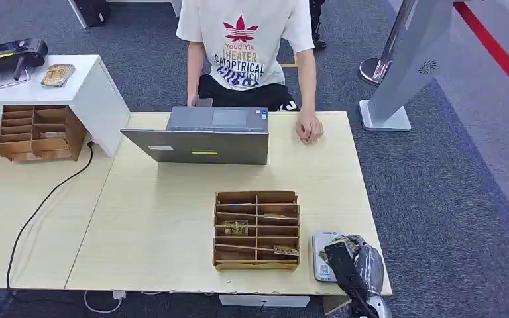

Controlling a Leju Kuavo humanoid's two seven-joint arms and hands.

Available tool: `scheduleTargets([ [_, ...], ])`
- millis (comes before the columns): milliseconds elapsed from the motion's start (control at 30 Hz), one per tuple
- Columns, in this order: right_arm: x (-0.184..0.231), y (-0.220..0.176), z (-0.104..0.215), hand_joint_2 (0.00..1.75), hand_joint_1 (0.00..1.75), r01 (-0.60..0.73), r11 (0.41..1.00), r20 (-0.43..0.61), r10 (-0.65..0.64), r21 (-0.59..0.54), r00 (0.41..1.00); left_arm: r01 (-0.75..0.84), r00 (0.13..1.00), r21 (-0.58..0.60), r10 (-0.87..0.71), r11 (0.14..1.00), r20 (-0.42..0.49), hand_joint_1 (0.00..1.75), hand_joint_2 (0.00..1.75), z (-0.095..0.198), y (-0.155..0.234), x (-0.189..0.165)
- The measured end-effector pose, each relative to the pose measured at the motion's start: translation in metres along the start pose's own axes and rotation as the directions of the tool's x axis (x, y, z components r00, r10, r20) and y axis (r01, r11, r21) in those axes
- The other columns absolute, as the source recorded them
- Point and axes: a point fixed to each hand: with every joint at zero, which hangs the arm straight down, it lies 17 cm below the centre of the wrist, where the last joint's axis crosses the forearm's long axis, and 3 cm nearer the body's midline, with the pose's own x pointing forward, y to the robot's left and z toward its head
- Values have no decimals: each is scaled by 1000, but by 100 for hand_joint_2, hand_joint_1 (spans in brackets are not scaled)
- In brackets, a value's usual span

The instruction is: Pass the card to the sensor for recognition and then transmit it.

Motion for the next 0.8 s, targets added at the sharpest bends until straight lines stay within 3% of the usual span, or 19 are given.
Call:
scheduleTargets([
  [800,0,0,0,175,175,2,1000,0,-2,-1,1000,0,1000,1,0,1000,0,0,0,0,0,0],
])
